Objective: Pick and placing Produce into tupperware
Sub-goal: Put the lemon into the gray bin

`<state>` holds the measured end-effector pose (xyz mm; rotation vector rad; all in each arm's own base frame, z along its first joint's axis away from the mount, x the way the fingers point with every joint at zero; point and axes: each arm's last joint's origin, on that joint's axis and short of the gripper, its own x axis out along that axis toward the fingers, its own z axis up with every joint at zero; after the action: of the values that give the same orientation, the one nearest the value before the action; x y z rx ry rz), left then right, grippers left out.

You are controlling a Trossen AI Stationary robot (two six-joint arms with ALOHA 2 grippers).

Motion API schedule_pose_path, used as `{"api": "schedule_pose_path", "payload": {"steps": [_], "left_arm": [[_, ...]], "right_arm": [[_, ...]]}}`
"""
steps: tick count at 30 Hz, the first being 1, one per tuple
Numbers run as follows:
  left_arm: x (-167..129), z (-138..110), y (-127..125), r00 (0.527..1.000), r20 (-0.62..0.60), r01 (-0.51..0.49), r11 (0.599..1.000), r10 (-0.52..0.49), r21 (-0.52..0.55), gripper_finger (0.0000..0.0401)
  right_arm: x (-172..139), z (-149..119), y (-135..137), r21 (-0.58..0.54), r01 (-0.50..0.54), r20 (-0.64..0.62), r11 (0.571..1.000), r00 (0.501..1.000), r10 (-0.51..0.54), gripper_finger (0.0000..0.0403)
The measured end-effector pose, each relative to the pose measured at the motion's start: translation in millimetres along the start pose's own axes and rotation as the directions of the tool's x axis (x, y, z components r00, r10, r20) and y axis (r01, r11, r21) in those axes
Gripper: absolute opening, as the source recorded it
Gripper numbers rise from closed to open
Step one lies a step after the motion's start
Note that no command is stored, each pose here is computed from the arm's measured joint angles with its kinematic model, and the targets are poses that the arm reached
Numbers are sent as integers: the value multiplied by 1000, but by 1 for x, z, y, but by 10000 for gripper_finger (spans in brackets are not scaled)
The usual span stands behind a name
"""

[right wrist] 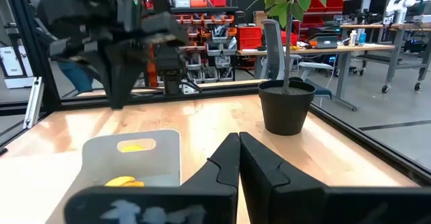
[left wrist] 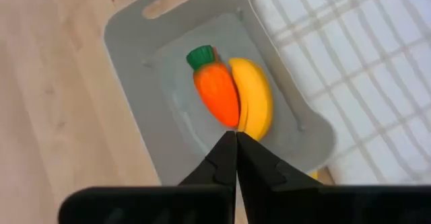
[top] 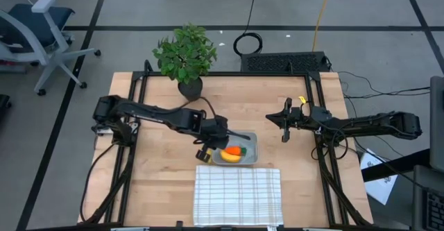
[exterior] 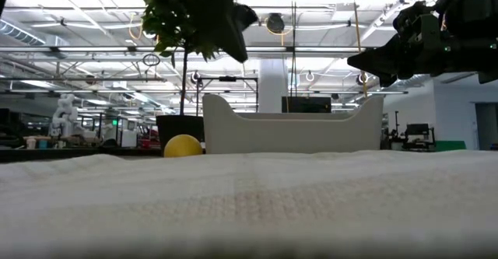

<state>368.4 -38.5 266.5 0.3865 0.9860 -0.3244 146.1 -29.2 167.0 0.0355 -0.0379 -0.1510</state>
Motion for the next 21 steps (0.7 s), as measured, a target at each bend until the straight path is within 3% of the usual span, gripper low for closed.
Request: {"api": "schedule_pose_path", "payload": {"steps": [10, 21], "left_arm": [[-38, 0, -9, 991, 91, -100, 995, 99, 7, 1], [-66, -47, -25, 911, 320, -224, 964, 260, -146, 0]], "right_arm": [[0, -1, 0, 0, 0, -5, 1000, 1000, 0, 0], [0, -1, 0, -10, 3, -6, 1000, 1000, -3, 0]]}}
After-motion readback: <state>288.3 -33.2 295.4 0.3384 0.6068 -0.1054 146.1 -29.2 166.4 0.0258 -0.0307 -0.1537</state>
